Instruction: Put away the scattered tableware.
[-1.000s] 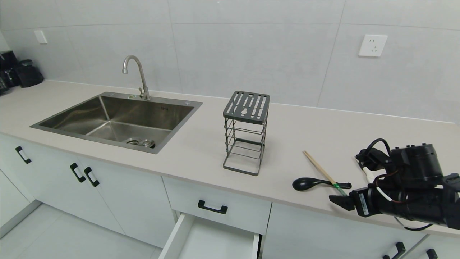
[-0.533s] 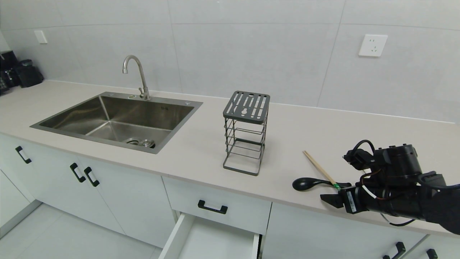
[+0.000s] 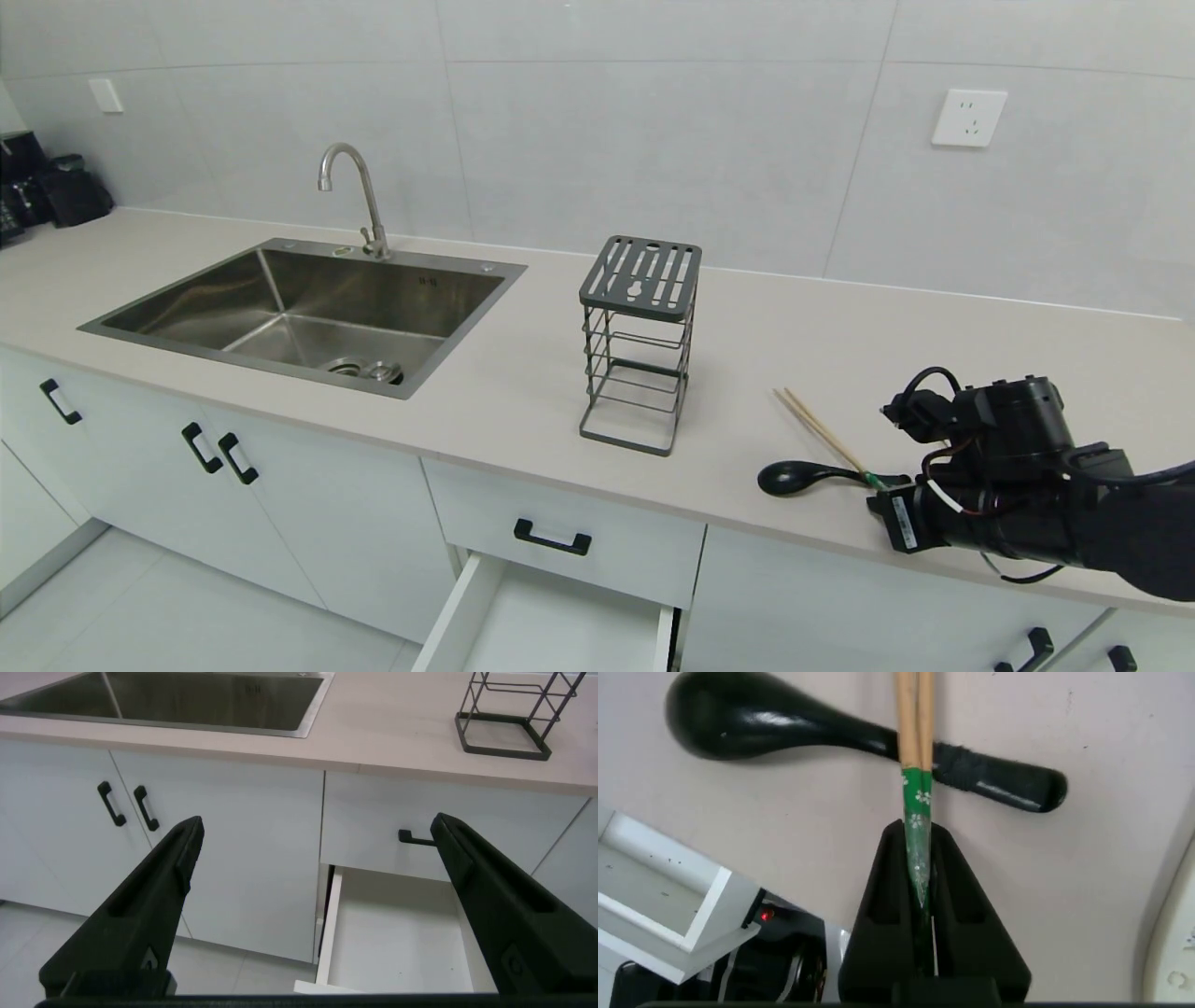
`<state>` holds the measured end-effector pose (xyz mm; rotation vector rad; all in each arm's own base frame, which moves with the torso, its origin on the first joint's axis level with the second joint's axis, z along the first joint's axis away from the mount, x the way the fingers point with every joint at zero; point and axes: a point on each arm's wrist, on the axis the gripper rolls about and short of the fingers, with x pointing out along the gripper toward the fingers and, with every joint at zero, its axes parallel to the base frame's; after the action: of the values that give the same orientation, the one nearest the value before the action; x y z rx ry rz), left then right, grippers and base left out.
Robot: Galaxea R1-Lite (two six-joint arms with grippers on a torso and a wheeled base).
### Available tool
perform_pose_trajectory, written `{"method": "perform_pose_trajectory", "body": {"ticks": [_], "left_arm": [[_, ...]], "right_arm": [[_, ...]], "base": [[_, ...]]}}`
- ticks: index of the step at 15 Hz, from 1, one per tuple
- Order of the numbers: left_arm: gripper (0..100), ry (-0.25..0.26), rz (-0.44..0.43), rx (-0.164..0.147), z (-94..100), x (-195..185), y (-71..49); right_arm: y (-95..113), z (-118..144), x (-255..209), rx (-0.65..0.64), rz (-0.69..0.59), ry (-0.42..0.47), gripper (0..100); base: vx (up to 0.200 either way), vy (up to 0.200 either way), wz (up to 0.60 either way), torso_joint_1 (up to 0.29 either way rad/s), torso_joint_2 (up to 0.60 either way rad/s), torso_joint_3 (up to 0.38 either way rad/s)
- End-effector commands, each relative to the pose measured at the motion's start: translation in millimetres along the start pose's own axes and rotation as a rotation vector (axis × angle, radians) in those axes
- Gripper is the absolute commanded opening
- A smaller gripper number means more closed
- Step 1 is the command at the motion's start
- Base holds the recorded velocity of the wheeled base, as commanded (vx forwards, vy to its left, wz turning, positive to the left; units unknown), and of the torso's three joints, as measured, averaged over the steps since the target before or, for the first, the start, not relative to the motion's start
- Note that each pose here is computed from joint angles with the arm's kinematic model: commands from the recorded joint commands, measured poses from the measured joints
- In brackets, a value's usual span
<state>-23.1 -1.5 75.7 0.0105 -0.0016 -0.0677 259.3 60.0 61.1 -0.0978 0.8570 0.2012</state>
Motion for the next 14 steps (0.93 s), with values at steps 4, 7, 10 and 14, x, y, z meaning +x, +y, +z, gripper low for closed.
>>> {"method": "perform_pose_trajectory", "body": {"ticks": [4,7,10,14], "left_arm": [[100,0.001,0.000,0.000,0.0,0.1,0.0],[100,0.001,0.000,0.000,0.0,0.1,0.0],[100,0.001,0.000,0.000,0.0,0.1,0.0],[100,0.001,0.000,0.000,0.0,0.1,0.0]], "right_arm": [[-7.8,12.6,-13.8,0.023,-0.019,-0.077,0],[-6.6,21.7,-42.2,0.013,-0.015,-0.180,0],[-3.4,24.0,-77.0,0.002,-0.002,-0.293,0],[8.4,20.9,-126.5,-0.100,0.123,-0.464,0]], "base": [[0.000,0.000,0.00,0.000,0.00,0.000],[0.000,0.000,0.00,0.000,0.00,0.000],[0.000,0.000,0.00,0.000,0.00,0.000],[0.000,0.000,0.00,0.000,0.00,0.000]]}}
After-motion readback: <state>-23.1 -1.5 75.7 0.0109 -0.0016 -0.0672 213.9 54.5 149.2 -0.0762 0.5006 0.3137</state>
